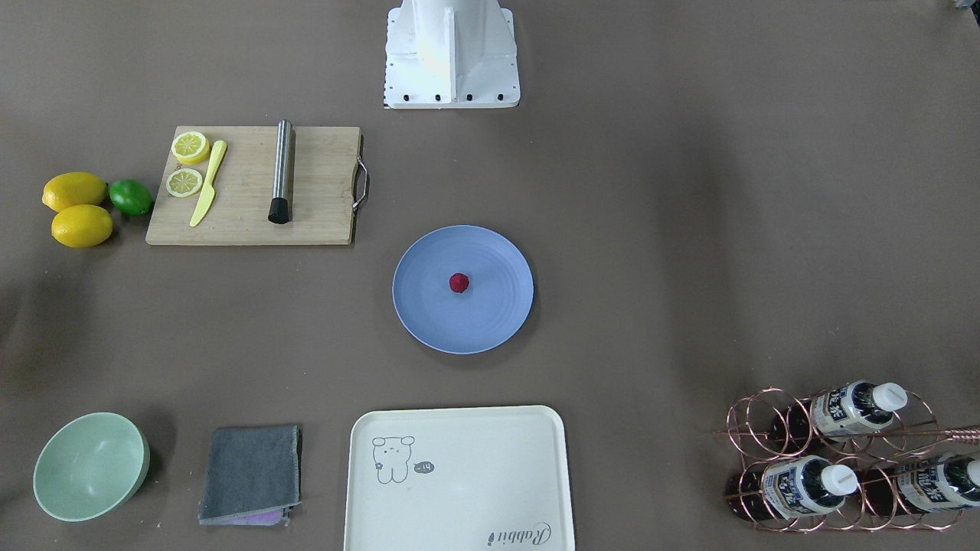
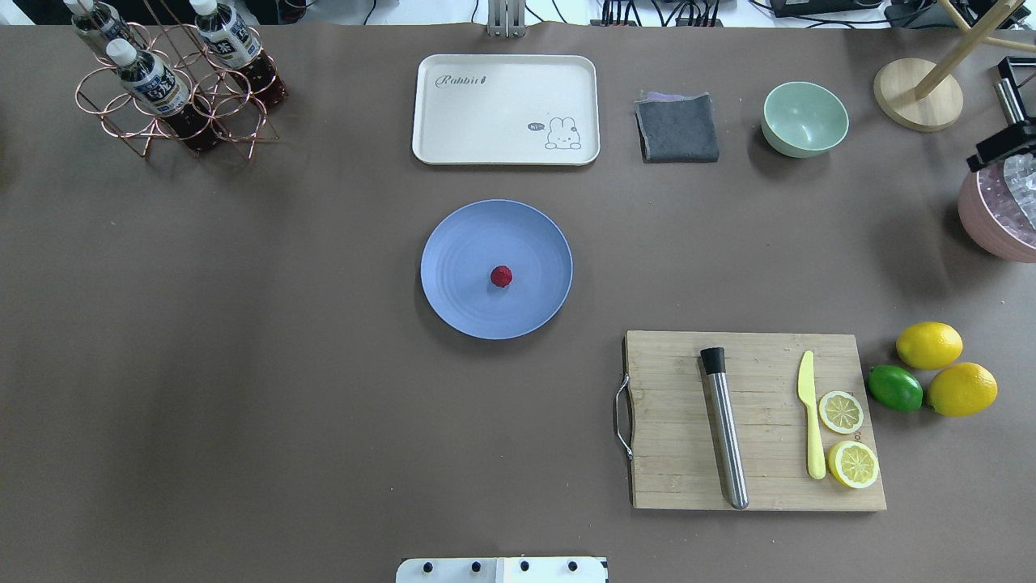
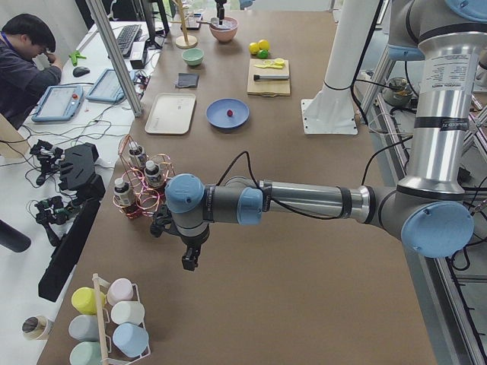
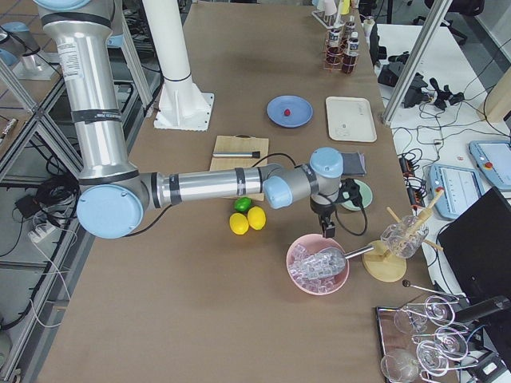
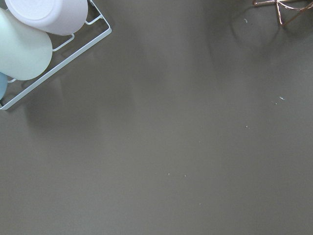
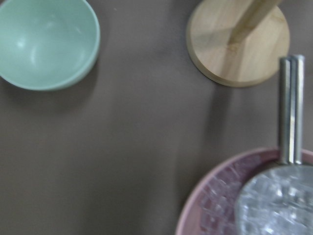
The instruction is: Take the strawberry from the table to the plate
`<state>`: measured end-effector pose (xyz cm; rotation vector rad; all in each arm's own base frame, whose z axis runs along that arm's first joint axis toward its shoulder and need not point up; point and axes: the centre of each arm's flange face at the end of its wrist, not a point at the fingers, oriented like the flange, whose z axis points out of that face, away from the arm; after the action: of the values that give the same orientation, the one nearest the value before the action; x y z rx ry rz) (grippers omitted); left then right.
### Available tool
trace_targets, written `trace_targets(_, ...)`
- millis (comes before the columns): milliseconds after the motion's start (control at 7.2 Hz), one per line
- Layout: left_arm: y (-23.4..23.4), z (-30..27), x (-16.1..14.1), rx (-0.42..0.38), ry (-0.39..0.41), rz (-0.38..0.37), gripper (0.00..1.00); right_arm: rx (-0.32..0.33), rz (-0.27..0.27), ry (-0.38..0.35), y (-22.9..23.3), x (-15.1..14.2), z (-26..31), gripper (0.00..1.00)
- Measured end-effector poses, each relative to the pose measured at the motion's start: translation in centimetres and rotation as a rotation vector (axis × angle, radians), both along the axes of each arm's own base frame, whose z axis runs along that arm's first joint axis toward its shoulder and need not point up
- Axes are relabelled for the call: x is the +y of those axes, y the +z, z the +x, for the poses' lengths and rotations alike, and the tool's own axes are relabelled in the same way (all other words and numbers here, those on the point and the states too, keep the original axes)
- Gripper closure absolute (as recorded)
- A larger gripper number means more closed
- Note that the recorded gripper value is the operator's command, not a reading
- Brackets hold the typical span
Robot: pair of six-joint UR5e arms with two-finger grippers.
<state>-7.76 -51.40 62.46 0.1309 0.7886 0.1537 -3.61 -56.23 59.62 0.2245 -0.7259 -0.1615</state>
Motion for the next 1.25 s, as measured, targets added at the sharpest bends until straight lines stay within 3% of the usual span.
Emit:
trace_targets(139, 0.0, 0.0, 0.0, 0.000, 0.000, 0.002, 0.02, 0.017, -0.037, 0.012, 3.7, 2.5, 3.3, 0.00)
trace_targets(417, 0.4, -0.1, 0.1, -0.001, -0.005, -0.012, 0.02, 0.037, -0.198, 0.055, 8.8, 6.0, 6.8, 0.00)
trace_targets(556, 0.8, -0.1, 0.1, 0.000, -0.007, -0.021, 0.02, 0.043, -0.265, 0.070, 9.5, 6.4, 7.6, 0.00)
trace_targets(833, 1.7, -0.1, 0.2, 0.003, -0.010, -0.043, 0.02, 0.068, -0.379, 0.075, 6.9, 4.2, 8.1, 0.00)
trace_targets(1250, 2.3, -0.1, 0.6, 0.004, -0.011, -0.056, 0.02, 0.095, -0.406, 0.092, 3.1, 3.1, 9.2, 0.00)
